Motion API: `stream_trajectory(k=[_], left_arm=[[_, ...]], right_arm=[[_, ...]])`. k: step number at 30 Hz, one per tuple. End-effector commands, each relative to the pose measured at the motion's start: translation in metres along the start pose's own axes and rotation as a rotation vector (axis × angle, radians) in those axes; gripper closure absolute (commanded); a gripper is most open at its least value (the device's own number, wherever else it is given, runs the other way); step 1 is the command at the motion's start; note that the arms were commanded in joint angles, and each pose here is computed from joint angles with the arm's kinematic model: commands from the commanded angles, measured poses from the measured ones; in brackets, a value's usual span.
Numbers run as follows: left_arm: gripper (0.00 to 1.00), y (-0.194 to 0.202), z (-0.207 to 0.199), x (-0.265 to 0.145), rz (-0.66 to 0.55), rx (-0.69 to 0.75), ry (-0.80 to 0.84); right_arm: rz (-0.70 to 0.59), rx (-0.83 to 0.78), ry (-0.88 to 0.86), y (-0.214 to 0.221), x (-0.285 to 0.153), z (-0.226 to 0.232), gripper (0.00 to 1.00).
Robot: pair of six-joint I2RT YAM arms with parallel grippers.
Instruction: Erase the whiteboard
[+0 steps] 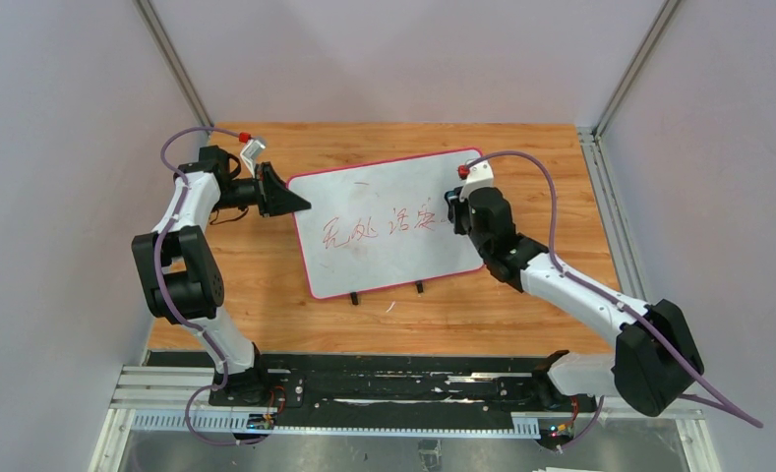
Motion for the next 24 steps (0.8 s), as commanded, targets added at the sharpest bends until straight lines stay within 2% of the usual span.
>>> stream_trajectory(k=[1,6,12,24], left_arm=[[1.0,-0.007,0.015,-0.004,0.046,0.158,-0.07],[1.0,-0.006,0.015,-0.004,0.049,0.156,-0.072],[1.0,-0.007,0.014,-0.004,0.05,0.159,-0.073],[1.0,-0.008,0.013,-0.004,0.049,0.163,-0.073]], right_arm=[[0.049,0.016,0.124,0.015,0.002,-0.033,0.99],[0.056,0.023,0.163,0.019,-0.001,-0.05,0.99],[0.035,0.057,0.098,0.016,-0.001,-0.044,0.99],[-0.02,0.043,-0.055,0.006,-0.012,0.016,0.99]])
Point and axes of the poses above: each gripper's point midway between its finger pads, its own x axis out along the fingers, its own z axis along the line the jaws close on, y = z × x, the point moved 10 cm from there along -x, back along the fingers, and after that the axes turned 11 degrees about -x, right-handed, at the moved point
